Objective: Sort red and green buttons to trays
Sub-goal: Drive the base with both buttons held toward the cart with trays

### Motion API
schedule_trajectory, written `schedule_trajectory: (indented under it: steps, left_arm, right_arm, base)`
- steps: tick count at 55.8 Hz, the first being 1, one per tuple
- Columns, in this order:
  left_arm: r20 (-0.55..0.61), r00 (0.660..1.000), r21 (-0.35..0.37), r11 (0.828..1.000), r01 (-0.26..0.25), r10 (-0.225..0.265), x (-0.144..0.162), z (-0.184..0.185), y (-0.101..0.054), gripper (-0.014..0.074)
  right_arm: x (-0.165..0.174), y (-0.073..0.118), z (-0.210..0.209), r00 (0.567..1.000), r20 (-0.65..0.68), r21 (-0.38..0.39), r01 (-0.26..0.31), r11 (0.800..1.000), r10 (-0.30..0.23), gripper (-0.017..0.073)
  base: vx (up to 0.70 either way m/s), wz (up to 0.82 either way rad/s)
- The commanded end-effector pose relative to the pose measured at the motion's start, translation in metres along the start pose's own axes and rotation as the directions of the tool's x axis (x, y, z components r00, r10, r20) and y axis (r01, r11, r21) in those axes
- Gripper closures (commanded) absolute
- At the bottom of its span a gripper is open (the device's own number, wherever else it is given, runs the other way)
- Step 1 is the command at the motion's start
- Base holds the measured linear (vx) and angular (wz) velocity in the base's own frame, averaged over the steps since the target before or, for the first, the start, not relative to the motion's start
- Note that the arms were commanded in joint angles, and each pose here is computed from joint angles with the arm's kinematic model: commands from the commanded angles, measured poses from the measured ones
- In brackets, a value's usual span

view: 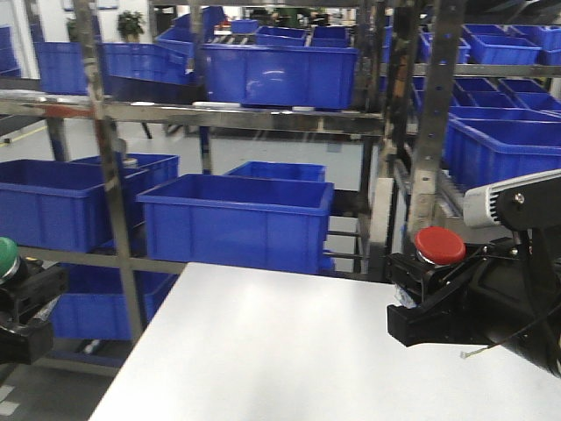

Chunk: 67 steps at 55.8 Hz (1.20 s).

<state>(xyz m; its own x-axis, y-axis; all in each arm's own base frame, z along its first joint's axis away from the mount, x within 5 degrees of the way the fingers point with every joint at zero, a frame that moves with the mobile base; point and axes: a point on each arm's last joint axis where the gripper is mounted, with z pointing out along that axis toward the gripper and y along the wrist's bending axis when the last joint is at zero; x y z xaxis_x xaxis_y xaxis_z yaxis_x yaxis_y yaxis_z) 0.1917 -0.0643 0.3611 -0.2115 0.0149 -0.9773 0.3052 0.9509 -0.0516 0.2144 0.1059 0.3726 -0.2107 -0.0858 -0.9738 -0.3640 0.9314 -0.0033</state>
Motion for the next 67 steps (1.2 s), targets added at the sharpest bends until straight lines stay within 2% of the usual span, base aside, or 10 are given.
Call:
schedule_trajectory:
  steps: [1, 67]
  left_arm:
    - [0.137, 0.99, 0.021, 1.0, 0.012, -0.015, -0.0208, -0.0073, -0.0031, 0.0594]
    - [0.137, 0.99, 0.021, 1.0, 0.012, -0.015, -0.0208, -0.0073, -0.0031, 0.0594]
  right_arm:
    - [-0.0184, 0.0027, -0.0096, 0.995, 0.103, -0.04, 0.014, 0.999, -0.01, 0.0548]
    - [-0.0184, 0.0027, -0.0096, 0.995, 0.103, -0.04, 0.014, 0.999, -0.01, 0.0548]
  base:
    - [-0.17, 0.33]
    - [-0.09, 0.36]
